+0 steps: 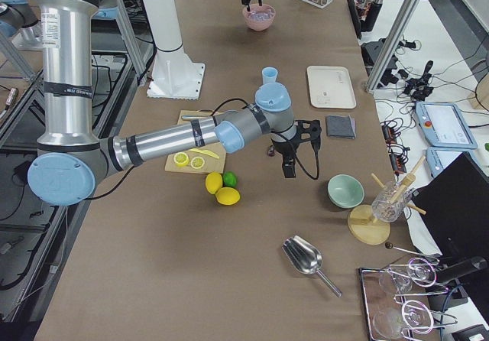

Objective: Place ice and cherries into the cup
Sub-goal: 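Grasp another ice cube in the pink bowl with the left gripper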

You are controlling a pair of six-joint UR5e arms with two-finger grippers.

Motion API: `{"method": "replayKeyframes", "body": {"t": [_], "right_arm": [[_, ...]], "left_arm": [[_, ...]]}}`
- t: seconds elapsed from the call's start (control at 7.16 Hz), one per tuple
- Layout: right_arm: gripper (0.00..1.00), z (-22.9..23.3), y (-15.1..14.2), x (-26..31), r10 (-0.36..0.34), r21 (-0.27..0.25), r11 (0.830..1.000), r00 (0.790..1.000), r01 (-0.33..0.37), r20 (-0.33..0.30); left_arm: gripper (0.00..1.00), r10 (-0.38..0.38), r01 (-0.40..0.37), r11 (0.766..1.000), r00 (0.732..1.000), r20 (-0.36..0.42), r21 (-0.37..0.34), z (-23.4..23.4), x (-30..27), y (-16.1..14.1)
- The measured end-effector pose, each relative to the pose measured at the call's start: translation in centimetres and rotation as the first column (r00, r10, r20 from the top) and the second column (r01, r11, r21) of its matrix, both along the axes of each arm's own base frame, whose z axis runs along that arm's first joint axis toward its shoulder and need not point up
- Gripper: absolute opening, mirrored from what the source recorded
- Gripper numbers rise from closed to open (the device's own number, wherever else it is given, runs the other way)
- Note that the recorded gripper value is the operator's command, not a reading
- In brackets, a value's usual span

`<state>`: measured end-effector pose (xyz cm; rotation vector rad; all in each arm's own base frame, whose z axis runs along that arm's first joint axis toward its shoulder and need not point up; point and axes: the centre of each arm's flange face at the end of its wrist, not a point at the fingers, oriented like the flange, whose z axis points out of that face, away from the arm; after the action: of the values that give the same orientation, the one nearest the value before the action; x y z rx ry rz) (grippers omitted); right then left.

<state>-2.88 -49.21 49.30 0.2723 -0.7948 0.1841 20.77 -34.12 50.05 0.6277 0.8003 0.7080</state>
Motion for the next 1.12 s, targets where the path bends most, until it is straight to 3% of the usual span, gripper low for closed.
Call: {"method": "replayKeyframes", "body": {"t": [0.56, 1.12], "right_arm": [[1.00, 0.1, 0.0, 0.0, -0.001, -0.002, 1.000, 1.000, 0.001, 0.000], [1.00, 0.2, 0.0, -0.1, -0.001, -0.004, 1.000, 1.000, 0.001, -0.001]], "left_arm": [[0.96, 0.012, -0.016, 0.999, 0.993, 0.115, 0.031, 5.7, -0.5, -0.1], [0.96, 0.027, -0.031, 0.999, 0.992, 0.124, 0.033, 7.5, 1.0, -0.7]]}}
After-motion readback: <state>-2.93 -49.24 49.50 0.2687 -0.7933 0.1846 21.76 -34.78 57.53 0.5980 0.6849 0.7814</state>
